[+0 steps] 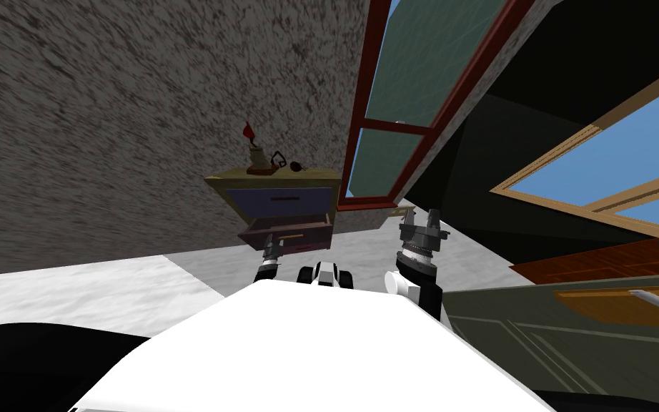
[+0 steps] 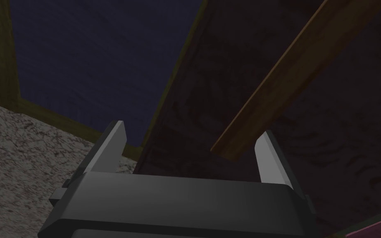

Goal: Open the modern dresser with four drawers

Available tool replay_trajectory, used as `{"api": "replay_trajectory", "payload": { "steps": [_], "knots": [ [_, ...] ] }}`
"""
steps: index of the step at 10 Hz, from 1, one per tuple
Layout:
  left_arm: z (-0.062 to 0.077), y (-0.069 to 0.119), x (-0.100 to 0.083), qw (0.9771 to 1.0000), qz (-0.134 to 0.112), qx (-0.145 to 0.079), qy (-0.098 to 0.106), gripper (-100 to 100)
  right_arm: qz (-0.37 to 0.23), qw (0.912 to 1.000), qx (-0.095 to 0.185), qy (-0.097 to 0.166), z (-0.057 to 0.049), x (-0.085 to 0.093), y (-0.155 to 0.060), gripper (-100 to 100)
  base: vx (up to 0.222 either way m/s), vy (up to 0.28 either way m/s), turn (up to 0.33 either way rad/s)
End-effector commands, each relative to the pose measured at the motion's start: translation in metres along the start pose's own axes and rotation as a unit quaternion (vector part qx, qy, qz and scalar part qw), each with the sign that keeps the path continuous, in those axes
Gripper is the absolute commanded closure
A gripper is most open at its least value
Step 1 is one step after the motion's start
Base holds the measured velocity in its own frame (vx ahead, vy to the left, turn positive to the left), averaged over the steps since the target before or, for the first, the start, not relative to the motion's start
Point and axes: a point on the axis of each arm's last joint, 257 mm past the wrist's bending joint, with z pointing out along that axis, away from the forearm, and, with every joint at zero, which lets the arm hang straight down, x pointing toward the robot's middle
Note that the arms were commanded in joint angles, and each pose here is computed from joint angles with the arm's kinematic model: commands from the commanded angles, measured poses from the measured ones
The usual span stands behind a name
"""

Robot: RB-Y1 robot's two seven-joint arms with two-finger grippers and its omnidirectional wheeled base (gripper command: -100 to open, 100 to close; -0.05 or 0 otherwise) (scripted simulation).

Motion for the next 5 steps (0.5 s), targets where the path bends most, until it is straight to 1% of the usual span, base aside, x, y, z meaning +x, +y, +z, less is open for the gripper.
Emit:
{"api": "replay_trajectory", "payload": {
  "steps": [1,2,3,4,5],
  "knots": [
    [0.007,-0.01,0.0,1.0,0.0,-0.001,0.001,-100,0.0,1.0,0.0,0.0,0.0,0.0,0.0,0,-0.021,-0.027,0.005],
    [0.011,-0.016,0.0,1.0,0.0,-0.001,0.002,-100,0.0,1.0,0.0,0.0,0.0,0.0,0.0,0,-0.018,-0.026,0.006],
    [0.011,-0.016,0.0,1.0,0.0,-0.001,0.002,-100,0.0,1.0,0.0,0.0,0.0,0.0,0.0,0,-0.01,-0.017,0.002],
    [0.014,-0.021,0.0,1.0,0.0,-0.003,0.002,-100,0.0,1.0,0.0,0.0,0.0,0.0,0.0,0,-0.01,-0.018,-0.006],
    [0.008,-0.011,-0.004,0.9999,0.001,-0.013,-0.003,-100,0.0,1.0,0.0,0.0,0.0,0.0,0.0,0,0.0,-0.006,0.002]
  ]
}}
